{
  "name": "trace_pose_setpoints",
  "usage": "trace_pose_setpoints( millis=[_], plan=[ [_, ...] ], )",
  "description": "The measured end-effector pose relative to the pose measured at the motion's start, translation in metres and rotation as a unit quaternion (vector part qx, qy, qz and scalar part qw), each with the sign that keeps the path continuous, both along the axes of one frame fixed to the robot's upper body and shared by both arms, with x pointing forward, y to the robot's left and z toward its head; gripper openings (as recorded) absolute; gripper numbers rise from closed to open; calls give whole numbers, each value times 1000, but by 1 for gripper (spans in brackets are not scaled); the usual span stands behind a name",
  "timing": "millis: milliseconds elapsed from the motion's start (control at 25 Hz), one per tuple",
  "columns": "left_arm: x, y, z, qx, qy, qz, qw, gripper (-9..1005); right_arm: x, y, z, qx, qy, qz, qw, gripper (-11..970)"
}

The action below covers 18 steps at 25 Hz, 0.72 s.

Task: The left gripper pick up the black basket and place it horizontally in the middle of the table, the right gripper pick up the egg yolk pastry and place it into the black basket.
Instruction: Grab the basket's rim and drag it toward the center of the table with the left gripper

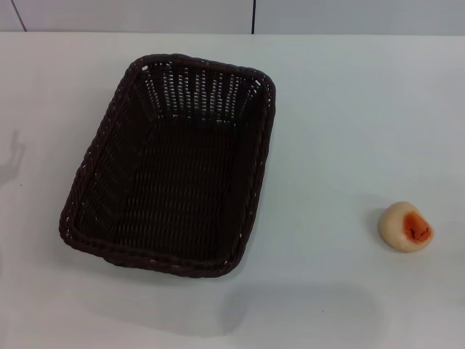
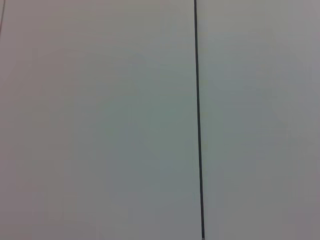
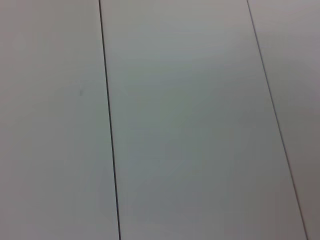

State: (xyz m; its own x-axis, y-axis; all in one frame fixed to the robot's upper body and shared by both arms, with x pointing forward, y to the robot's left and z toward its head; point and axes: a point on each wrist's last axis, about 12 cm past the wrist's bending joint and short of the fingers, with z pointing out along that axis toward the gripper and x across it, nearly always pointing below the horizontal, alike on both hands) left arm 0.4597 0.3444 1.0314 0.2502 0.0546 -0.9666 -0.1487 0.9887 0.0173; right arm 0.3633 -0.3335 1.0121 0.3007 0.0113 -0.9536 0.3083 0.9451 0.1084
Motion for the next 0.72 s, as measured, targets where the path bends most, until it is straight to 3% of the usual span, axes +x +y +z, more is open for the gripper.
trace_pose_setpoints(
  millis=[440, 520, 600, 720],
  plan=[
    [4, -5, 1, -2, 2, -18, 1000, 811, 0, 1, 0, 0, -2, 2, 1000, 754],
    [12, -7, 2, -11, 10, -29, 999, 808, 0, 1, 0, 0, -2, 2, 1000, 754],
    [41, -7, 16, -25, 36, -61, 997, 805, -1, 0, 3, -4, -11, 2, 1000, 754],
    [49, -7, 21, -23, 44, -70, 996, 800, -1, 0, 3, -5, -12, 2, 1000, 754]
  ],
)
